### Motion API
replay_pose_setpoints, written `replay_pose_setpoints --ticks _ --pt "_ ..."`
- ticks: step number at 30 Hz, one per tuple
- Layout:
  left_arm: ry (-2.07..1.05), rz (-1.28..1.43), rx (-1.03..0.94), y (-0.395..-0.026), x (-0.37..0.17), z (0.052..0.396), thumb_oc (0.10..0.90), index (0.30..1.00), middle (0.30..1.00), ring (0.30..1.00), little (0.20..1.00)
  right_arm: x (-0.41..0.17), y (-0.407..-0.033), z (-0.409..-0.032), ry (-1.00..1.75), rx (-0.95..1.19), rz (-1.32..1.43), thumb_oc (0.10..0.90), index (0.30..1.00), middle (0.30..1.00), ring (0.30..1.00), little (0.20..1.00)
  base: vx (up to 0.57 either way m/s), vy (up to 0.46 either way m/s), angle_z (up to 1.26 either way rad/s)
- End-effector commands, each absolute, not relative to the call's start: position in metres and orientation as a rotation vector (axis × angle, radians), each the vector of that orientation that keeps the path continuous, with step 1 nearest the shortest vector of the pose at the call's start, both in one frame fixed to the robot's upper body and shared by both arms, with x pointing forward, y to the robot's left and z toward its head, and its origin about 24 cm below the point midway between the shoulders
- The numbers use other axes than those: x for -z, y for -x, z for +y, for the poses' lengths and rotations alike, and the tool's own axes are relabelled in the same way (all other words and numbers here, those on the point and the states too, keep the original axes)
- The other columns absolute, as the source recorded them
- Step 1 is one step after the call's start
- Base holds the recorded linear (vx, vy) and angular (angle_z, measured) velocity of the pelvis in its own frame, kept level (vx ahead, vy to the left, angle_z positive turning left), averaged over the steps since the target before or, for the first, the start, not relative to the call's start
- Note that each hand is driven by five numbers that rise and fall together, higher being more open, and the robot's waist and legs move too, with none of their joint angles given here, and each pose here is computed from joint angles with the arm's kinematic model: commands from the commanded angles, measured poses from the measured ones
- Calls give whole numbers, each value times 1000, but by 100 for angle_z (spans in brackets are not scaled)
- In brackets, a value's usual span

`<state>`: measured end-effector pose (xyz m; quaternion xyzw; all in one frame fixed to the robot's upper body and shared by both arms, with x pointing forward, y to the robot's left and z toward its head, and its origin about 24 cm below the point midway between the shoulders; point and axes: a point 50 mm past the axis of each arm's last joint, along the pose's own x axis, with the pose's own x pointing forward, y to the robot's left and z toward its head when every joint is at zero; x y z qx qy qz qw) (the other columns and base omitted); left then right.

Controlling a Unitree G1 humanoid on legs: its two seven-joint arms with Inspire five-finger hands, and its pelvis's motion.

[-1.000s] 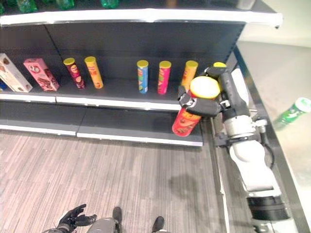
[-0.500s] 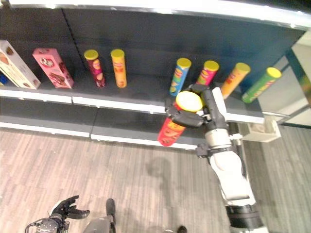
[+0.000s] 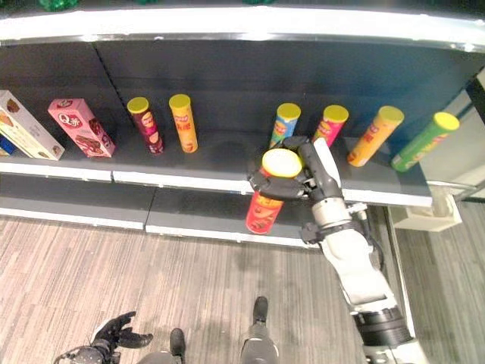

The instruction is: Put the goods on the table back onto the shelves and tidy them up.

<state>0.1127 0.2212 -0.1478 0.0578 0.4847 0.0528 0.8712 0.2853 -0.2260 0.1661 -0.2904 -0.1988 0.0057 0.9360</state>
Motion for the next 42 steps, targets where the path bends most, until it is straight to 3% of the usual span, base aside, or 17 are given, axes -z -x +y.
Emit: replay_pose_setpoints --ticks 1,14,21,31,42 --pt "-231 989 -156 -111 138 256 800 900 900 900 900 -229 -283 -217 560 86 -729 400 300 300 300 300 86 -148 46" --pt "-264 1011 -91 -101 141 250 800 900 900 900 900 -275 -319 -213 602 238 -817 400 300 300 300 300 60 -113 27" --pt "-246 906 -100 -130 127 252 800 900 900 900 900 -289 -321 -220 603 292 -848 400 300 300 300 300 27 -190 13" --pt "-333 940 -28 -125 132 248 800 900 900 900 900 -278 -325 -204 629 215 -824 400 300 300 300 300 202 176 -40" --pt "-310 911 -91 -131 129 252 800 900 900 900 900 -279 -332 -195 630 227 -820 400 300 300 300 300 5 50 -9"
